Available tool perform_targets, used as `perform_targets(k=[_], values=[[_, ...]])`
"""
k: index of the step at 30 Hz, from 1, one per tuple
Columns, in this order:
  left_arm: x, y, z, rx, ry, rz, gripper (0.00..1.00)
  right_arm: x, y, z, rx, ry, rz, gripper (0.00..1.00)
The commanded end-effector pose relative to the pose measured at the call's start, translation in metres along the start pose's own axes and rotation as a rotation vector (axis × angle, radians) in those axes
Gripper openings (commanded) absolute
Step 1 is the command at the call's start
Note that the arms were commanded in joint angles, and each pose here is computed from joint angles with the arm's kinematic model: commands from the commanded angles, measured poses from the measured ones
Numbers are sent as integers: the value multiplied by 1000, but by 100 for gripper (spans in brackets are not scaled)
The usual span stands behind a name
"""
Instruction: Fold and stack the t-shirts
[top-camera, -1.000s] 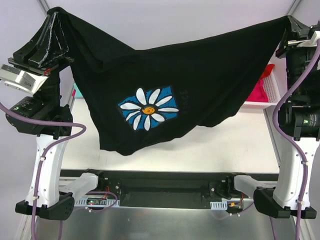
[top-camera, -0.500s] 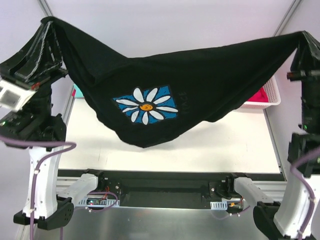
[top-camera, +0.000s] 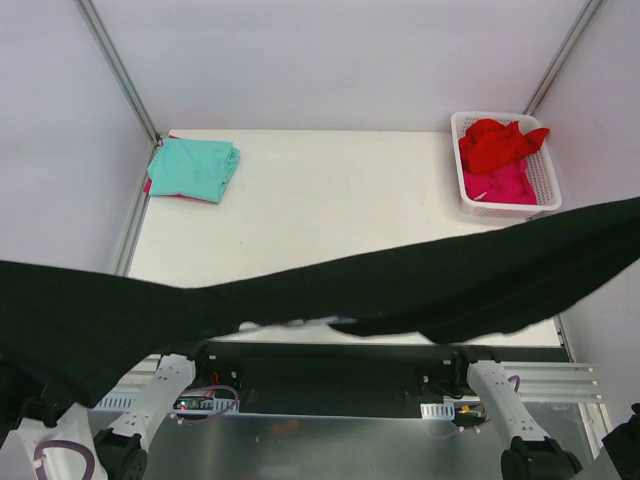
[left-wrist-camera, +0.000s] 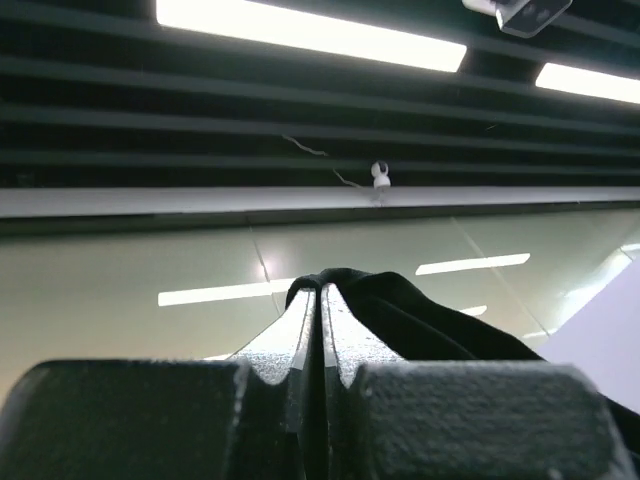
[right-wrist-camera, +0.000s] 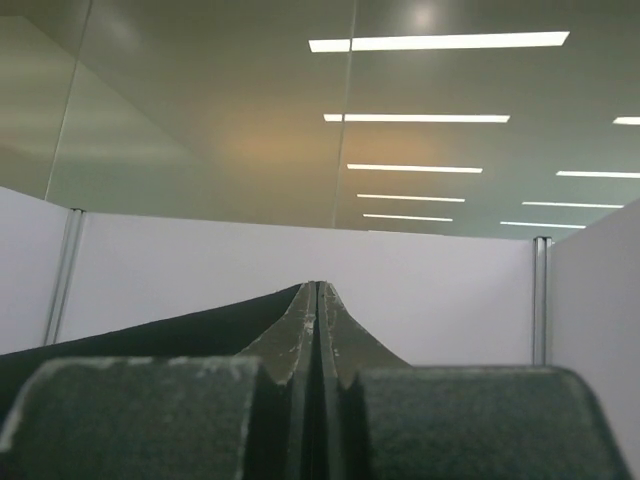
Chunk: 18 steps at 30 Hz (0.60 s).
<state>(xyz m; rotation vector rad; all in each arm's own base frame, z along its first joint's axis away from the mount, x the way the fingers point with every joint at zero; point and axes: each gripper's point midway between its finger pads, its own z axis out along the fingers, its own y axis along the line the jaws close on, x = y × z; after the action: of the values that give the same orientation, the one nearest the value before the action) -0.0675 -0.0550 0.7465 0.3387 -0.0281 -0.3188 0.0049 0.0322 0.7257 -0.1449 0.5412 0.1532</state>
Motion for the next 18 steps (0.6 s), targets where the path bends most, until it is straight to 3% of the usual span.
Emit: perform_targets(k=[1,11,17,18], values=[[31,7,14,13,29,-5,0,7,-1,22,-10,-2,20,1],[138,26,-5,-39,141,-28,0,113,-15,51,-13,160,0,0],[226,36,-37,-70,236,-23,0,217,-29,64,-10,298,-28,0],[255,39,-49,-84,275,-30,0,233,-31,67,-12,317,-28,0]])
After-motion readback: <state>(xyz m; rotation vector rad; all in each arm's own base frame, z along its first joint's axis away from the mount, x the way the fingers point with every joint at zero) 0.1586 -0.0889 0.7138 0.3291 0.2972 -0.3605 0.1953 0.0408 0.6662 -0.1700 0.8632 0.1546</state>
